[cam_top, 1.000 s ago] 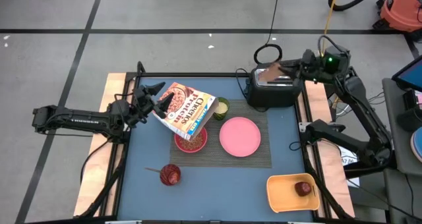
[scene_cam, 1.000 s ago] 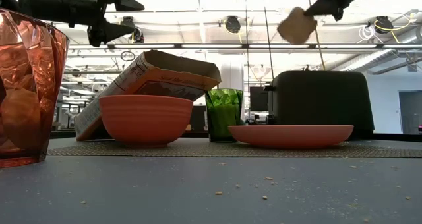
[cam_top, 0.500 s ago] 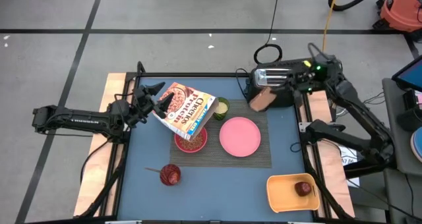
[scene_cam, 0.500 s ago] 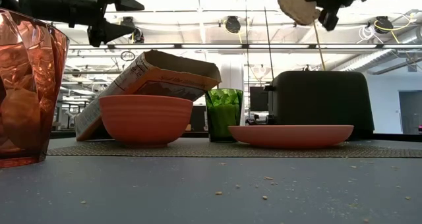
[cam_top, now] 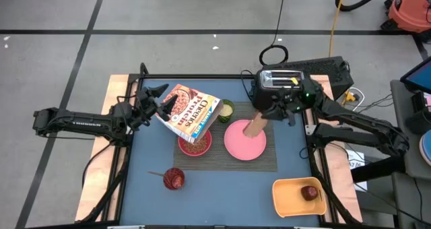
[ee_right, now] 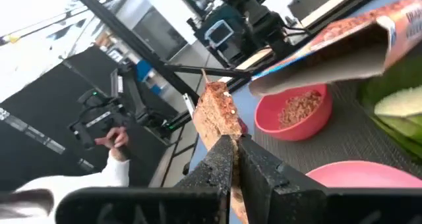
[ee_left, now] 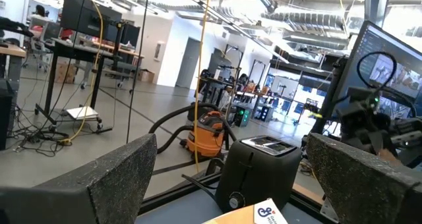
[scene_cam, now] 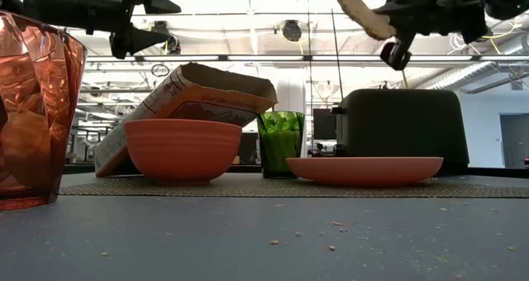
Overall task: Arrange a breakfast setting
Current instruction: Put the toasted bread from the toaster onto the pink plate
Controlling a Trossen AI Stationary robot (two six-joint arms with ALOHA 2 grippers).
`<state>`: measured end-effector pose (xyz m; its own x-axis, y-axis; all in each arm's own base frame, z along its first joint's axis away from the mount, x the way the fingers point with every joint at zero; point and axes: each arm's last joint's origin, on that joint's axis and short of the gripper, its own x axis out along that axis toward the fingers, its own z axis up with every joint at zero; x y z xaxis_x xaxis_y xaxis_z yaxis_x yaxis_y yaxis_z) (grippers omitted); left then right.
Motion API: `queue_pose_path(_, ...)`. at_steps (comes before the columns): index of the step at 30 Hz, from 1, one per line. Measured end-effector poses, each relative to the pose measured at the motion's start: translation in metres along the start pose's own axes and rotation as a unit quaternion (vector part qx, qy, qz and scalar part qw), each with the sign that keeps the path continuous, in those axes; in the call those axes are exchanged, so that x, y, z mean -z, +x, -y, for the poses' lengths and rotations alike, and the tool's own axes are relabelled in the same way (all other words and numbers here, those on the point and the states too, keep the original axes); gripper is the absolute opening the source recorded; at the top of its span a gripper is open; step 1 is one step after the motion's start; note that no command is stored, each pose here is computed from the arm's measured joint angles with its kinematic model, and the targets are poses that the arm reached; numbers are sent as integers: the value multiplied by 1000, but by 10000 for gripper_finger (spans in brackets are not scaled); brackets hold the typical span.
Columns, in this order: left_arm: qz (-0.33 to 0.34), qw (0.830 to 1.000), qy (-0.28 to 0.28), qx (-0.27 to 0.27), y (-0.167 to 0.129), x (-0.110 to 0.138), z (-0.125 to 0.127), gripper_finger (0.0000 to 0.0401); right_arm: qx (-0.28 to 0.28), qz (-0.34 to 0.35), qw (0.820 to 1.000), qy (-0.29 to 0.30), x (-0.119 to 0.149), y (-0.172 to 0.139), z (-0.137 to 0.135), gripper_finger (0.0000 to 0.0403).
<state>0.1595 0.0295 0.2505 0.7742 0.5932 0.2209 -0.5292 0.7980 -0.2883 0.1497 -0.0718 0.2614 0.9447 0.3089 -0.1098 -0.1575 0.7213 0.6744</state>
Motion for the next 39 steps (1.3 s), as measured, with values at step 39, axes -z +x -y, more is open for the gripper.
queue_pose_path(39,-1,1000,1,0,0,0,0,395,207,-2,965,161,110,26,46,11)
